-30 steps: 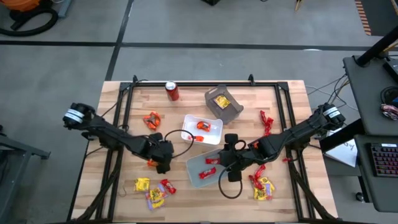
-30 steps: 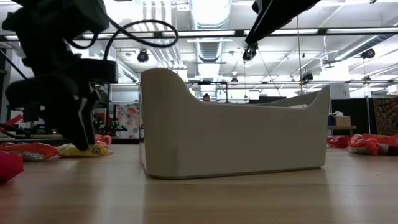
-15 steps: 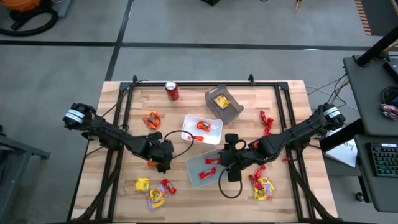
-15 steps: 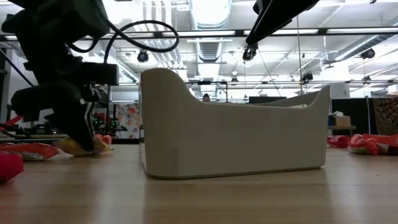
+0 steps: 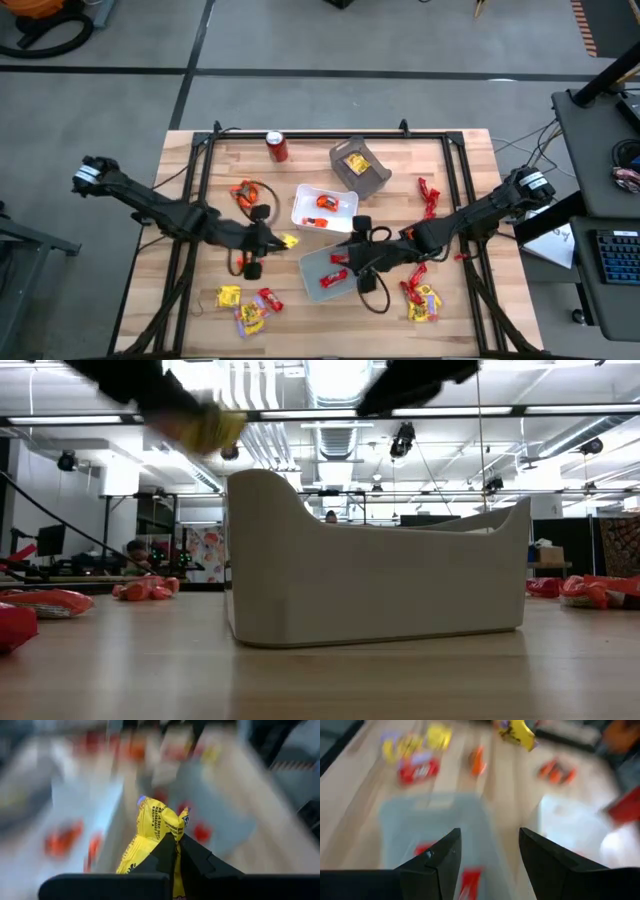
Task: Sort candy
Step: Put the yellow candy pack into the black bin
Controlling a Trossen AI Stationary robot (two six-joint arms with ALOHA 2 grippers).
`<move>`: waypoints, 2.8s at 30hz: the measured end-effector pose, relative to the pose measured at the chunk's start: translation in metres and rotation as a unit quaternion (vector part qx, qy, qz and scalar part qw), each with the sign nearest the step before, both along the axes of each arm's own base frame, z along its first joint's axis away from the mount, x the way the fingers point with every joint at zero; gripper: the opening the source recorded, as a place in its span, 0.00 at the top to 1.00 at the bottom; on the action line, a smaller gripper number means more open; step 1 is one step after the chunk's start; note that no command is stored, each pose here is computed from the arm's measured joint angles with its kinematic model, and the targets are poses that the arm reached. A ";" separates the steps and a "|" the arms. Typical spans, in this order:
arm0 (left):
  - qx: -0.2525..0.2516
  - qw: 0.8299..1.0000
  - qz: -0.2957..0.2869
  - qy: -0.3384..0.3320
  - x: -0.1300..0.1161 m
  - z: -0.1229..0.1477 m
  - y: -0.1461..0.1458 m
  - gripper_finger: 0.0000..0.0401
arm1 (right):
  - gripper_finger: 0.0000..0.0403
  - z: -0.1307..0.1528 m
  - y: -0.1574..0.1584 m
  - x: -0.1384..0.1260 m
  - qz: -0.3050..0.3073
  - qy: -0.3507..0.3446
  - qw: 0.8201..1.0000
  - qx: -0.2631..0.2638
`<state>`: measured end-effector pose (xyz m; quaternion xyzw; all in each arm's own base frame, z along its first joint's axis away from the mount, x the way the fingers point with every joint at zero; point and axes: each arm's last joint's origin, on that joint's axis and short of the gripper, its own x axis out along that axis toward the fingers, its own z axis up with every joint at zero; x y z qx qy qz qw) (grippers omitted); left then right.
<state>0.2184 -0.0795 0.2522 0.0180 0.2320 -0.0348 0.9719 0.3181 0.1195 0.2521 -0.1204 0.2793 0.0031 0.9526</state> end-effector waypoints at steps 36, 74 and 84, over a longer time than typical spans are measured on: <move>0.039 0.979 -0.061 -0.193 0.058 -0.006 -0.015 1.00 | 0.92 0.010 -0.023 0.020 0.148 -0.169 0.972 -0.070; -0.015 0.989 0.144 0.000 -0.003 0.000 0.016 0.84 | 0.98 0.002 -0.289 -0.037 -0.316 0.193 0.906 0.203; -0.045 0.982 0.176 0.053 -0.011 -0.010 0.018 0.84 | 0.98 -0.031 -0.305 -0.038 -0.276 0.263 0.899 0.216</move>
